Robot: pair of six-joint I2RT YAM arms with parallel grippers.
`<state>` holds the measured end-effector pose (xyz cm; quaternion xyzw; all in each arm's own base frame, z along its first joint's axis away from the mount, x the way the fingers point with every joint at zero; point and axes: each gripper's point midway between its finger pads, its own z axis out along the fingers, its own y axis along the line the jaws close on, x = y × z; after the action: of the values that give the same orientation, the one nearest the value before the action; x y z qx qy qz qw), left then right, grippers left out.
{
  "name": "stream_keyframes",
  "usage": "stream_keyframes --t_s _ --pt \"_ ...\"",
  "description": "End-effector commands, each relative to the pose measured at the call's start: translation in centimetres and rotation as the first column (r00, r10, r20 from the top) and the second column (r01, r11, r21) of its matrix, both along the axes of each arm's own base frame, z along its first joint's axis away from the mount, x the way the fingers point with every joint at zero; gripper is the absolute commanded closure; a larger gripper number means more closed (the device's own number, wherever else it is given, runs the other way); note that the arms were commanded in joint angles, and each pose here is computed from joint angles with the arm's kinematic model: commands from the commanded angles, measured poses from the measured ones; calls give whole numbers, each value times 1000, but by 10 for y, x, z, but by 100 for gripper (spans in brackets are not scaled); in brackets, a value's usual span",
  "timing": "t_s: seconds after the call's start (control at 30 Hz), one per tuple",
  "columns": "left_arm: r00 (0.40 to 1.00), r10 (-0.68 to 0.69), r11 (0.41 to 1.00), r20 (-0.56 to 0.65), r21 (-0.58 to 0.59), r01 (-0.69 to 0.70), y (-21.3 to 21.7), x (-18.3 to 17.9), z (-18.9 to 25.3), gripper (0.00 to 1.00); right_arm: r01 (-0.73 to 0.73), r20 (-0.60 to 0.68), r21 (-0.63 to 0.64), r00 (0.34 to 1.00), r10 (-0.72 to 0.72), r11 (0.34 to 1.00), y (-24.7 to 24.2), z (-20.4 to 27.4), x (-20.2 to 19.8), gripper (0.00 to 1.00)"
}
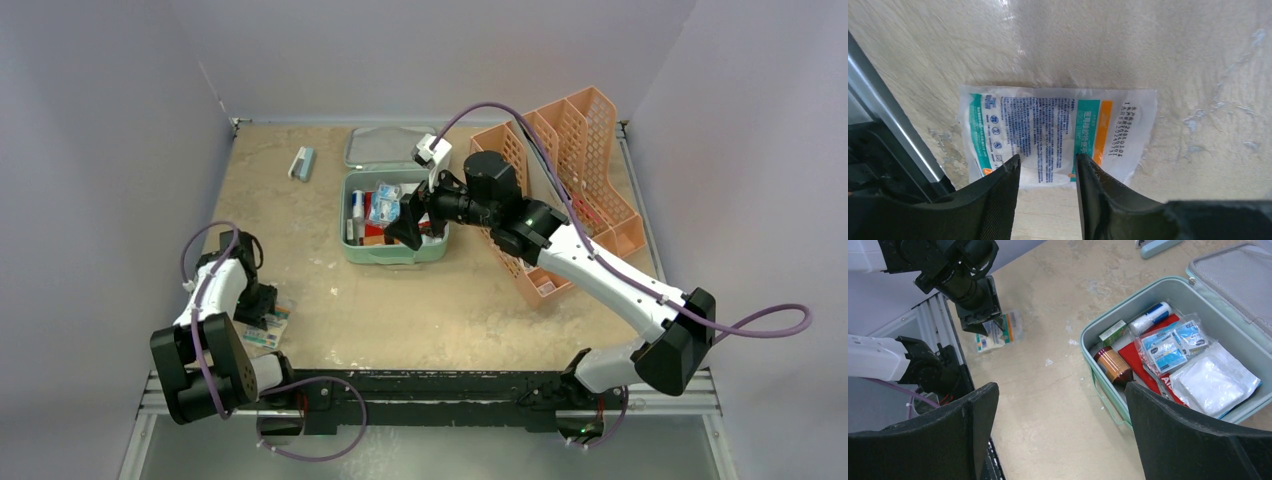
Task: Organize the medicine kit
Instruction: Pick up the medical item at the center of the board.
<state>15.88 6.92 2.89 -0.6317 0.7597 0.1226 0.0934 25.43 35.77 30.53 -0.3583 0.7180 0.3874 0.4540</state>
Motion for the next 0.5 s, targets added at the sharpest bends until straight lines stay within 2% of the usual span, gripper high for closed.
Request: stream_keyframes --t_s 0.0,0.3,0.37,0.47 --pt "999 22 999 48 -49 -19 -8 7 -13 60 17 61 28 998 -18 999 0 24 6 1" --pt "993 1 994 120 -107 12 -20 17 -21 86 9 5 29 1000 -9 1000 4 13 2 1" --pt "992 -1 992 124 -125 17 -23 17 -23 100 9 -1 26 1000 -9 1000 4 11 2 1" --pt "989 -15 989 150 -146 37 -27 23 -24 100 12 0 25 1000 -12 1000 3 11 3 1"
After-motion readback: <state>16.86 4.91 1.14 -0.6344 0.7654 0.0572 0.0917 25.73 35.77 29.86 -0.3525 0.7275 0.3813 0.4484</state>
